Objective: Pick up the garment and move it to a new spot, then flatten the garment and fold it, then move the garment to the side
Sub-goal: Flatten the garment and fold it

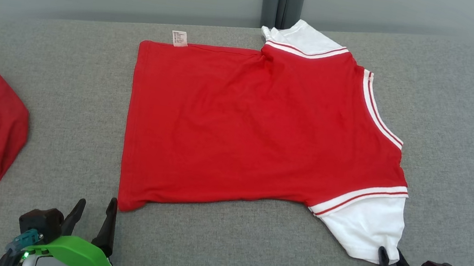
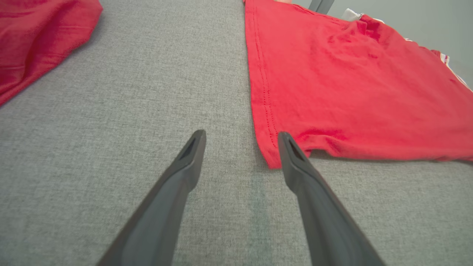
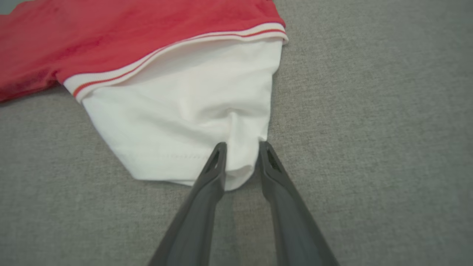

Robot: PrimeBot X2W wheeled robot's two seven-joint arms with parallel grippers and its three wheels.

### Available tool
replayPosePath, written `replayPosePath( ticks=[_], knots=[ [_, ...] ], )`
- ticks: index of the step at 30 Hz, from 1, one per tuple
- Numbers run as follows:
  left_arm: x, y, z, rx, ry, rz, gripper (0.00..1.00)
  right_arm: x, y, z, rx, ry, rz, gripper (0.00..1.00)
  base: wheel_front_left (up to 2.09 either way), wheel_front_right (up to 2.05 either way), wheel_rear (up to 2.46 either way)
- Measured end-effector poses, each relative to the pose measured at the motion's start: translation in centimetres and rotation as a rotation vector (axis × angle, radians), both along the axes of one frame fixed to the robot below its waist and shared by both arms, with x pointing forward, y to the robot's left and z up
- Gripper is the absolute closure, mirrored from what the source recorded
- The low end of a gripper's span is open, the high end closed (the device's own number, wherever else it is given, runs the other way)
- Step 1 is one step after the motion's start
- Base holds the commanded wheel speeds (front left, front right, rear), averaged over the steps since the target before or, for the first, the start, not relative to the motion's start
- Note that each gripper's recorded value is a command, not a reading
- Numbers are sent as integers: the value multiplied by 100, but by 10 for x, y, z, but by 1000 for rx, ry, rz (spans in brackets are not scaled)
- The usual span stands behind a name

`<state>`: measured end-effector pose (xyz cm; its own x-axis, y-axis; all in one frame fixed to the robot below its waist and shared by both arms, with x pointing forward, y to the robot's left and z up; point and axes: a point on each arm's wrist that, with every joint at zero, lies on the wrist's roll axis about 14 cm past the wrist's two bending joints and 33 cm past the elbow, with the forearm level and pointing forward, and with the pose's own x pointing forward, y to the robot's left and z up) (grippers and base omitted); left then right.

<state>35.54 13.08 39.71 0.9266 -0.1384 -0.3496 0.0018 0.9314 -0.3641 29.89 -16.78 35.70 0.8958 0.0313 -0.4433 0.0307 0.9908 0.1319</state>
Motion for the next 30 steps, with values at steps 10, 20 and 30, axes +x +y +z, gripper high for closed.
replayPosePath(
  ticks=[10, 20, 30],
  knots=[
    [-6, -10, -10, -13, 49, -32, 0, 3, 0, -3, 4, 7, 8, 94, 0, 0, 0],
    [-9, -18, -21, -60, 110, -44, 0, 0, -2, -7, 11, 14, 4, 100, 0, 0, 0],
    [-1, -32, -18, -102, 111, -89, 0, 0, -4, -8, 13, 15, 0, 100, 0, 0, 0]
  ],
)
